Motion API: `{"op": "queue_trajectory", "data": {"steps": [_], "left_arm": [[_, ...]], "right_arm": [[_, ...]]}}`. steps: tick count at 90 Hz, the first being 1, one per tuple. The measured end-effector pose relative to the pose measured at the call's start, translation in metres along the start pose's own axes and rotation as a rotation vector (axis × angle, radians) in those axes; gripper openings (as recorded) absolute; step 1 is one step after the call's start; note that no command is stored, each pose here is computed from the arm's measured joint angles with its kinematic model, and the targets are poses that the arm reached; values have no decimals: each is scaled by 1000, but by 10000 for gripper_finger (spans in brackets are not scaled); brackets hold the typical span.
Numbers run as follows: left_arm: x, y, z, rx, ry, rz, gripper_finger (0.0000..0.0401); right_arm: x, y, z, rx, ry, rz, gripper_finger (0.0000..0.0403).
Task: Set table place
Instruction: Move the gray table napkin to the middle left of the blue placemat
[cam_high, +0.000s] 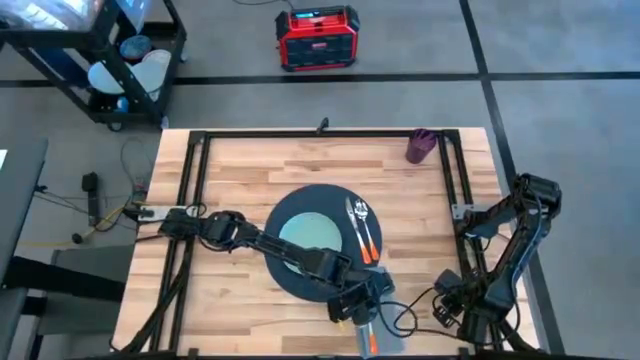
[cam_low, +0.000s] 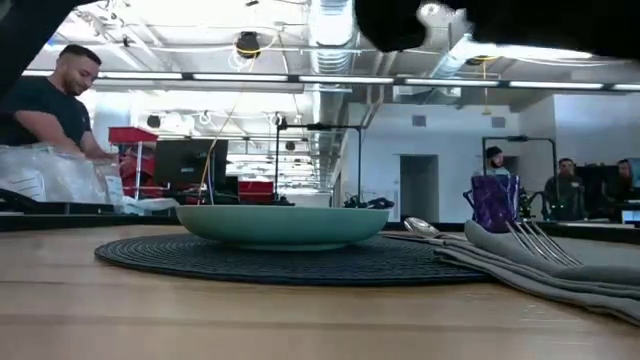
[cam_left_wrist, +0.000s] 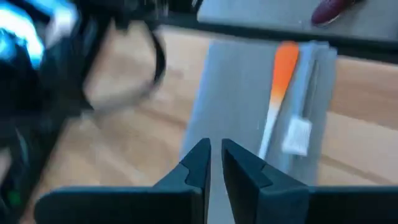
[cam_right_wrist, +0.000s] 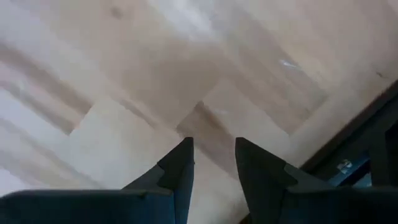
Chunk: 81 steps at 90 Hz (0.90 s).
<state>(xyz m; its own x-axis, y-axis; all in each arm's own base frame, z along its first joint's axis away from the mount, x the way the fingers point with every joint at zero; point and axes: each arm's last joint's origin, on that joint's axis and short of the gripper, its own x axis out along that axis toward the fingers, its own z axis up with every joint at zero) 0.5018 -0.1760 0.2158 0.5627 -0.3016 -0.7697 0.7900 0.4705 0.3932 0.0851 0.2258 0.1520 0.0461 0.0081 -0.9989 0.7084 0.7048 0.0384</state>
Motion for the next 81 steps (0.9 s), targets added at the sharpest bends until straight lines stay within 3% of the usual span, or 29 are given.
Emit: {"op": "queue_trajectory", "data": {"steps": [19,26,40,48,64,81], "left_arm": [[-6,-7,-32,-322,255,-141,24],[-9,-13,-38,-377,328,-191,24],[-13,-24,-37,-423,397,-240,24],[-13,-25,-26,-421,335,-239,24],[-14,-24,2,-364,172,-169,15],[-13,-20,17,-328,67,-103,2]], "right_arm": [[1,9,15,-19,40,20,107],[0,22,24,-15,22,107,101],[-1,38,42,-104,22,231,26],[-4,47,55,-137,3,298,11],[-3,45,69,-185,-22,261,2],[-10,49,80,-245,-39,298,0]]}}
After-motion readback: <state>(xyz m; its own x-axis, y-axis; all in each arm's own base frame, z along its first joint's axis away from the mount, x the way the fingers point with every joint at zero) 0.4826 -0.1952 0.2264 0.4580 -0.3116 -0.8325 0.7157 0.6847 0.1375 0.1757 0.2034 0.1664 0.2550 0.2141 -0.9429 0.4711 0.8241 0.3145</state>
